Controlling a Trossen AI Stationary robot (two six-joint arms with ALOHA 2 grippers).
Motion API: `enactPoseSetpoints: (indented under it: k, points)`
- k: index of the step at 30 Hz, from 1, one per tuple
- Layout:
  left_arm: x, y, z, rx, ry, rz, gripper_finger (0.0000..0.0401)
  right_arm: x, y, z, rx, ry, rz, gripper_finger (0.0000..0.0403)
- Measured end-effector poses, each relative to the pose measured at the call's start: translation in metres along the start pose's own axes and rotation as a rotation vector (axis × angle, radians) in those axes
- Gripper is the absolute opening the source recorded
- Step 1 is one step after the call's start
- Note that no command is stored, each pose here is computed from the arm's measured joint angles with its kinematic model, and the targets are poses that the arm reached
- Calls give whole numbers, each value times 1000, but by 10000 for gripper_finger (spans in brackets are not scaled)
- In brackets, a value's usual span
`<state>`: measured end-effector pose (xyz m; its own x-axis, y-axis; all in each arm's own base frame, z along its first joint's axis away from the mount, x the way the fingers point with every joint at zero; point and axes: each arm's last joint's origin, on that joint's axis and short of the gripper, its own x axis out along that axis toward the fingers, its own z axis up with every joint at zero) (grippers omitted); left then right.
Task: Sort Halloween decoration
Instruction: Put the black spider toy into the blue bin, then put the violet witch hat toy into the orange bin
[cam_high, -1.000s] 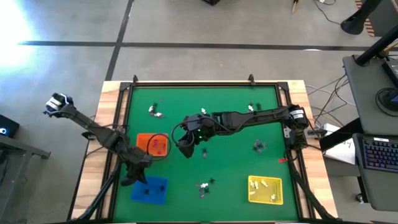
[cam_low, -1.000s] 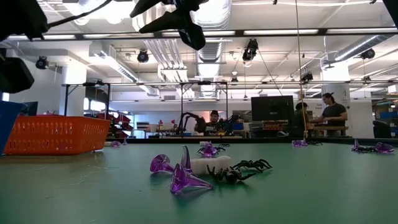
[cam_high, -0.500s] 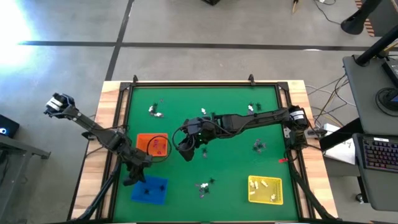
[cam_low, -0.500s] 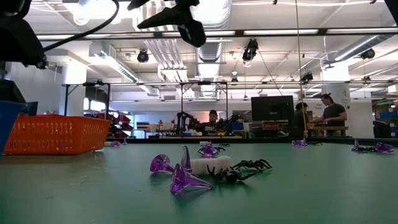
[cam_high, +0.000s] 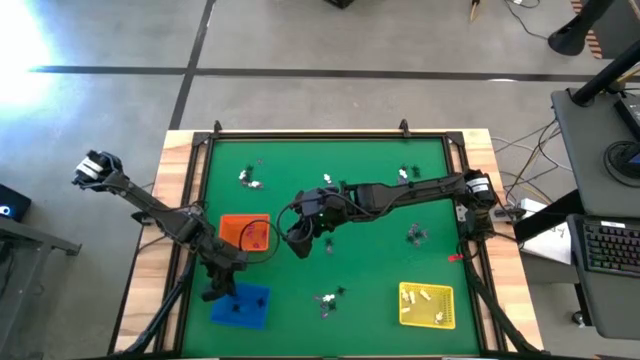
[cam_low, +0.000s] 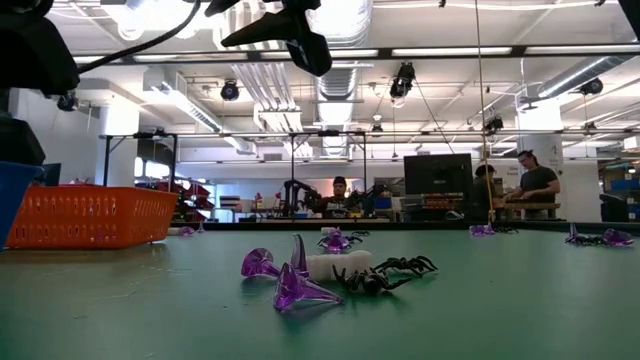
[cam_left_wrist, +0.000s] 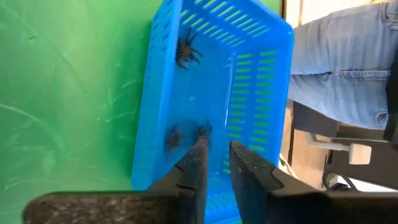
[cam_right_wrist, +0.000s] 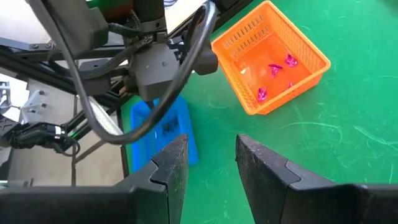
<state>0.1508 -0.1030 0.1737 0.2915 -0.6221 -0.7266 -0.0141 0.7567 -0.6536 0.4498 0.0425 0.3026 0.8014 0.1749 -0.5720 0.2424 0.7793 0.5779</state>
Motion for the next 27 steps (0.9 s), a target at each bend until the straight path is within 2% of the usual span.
enactPoseSetpoints:
  k: [6,10,13,17,20,23,27]
  points:
    - [-5,-9,5,54,-14,-15,84,0,0,0,-6,0,0,128]
    - [-15,-16,8,81,-6,54,91,-4,1,1,-20,2,-2,128]
    - [-27,-18,8,119,-10,199,91,-8,0,-1,-24,26,-24,128]
    - [-50,-22,9,181,-36,477,91,-13,-5,-5,-16,84,-79,128]
    - [-68,-27,10,222,-67,647,91,-15,-10,-7,-25,100,-143,128]
    - [-86,-33,11,236,-118,759,91,-17,-17,-6,-56,123,-187,128]
    - [-103,-38,14,258,-217,829,91,-19,-27,-1,-80,134,-214,128]
